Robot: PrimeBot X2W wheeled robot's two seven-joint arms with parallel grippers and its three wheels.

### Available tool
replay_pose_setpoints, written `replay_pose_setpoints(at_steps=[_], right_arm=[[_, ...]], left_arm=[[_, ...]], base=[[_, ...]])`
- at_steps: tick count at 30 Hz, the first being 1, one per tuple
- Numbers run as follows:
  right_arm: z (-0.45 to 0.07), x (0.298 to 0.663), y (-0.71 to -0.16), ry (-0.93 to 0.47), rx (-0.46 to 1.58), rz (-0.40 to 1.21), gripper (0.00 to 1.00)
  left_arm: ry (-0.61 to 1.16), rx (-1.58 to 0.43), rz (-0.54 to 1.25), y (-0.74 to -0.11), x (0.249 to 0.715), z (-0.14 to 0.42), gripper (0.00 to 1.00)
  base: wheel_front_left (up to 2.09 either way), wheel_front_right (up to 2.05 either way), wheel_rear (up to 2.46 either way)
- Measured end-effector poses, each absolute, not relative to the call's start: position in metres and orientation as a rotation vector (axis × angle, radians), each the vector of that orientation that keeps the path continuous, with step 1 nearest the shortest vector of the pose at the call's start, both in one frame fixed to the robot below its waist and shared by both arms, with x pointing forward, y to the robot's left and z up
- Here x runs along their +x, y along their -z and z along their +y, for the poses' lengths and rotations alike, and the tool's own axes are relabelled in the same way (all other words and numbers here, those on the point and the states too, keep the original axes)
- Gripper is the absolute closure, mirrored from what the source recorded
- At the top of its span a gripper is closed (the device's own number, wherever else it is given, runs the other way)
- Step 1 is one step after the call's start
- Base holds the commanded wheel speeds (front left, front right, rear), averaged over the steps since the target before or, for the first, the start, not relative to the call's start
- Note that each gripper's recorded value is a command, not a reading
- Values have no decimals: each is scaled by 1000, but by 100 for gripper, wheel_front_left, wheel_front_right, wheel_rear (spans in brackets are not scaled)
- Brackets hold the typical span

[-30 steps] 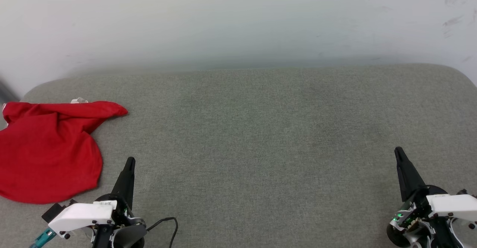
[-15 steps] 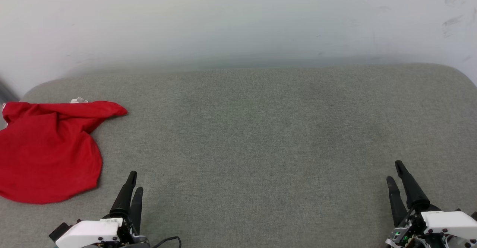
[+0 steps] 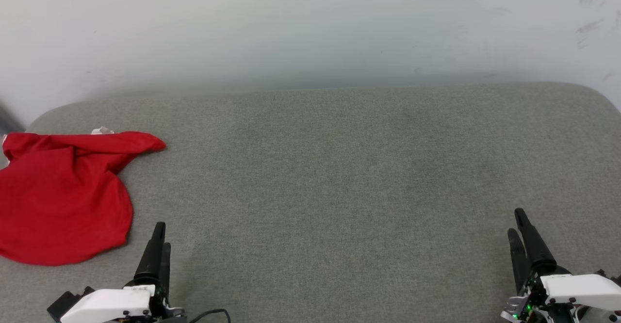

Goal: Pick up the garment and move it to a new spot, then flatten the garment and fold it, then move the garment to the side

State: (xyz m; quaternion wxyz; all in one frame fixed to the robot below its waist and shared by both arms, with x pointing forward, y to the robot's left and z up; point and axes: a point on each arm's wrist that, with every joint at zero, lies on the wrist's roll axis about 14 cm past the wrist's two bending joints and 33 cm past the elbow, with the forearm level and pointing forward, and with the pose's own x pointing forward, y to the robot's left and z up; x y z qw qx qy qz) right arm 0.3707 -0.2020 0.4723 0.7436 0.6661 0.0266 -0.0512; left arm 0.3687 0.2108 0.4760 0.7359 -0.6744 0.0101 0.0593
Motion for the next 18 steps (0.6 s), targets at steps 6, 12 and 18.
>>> replay_pose_setpoints(at_steps=[6,12,18], right_arm=[[-208,371,-477,119,1353,35,0],[-214,374,-490,107,1214,-8,0],[-210,379,-514,53,1000,-57,0]], left_arm=[[-156,-1415,-14,-479,368,222,0],[-188,-1323,-67,-487,367,239,0],[-199,-1162,-130,-506,367,255,0]], base=[[0,0,0],[0,0,0],[0,0,0]])
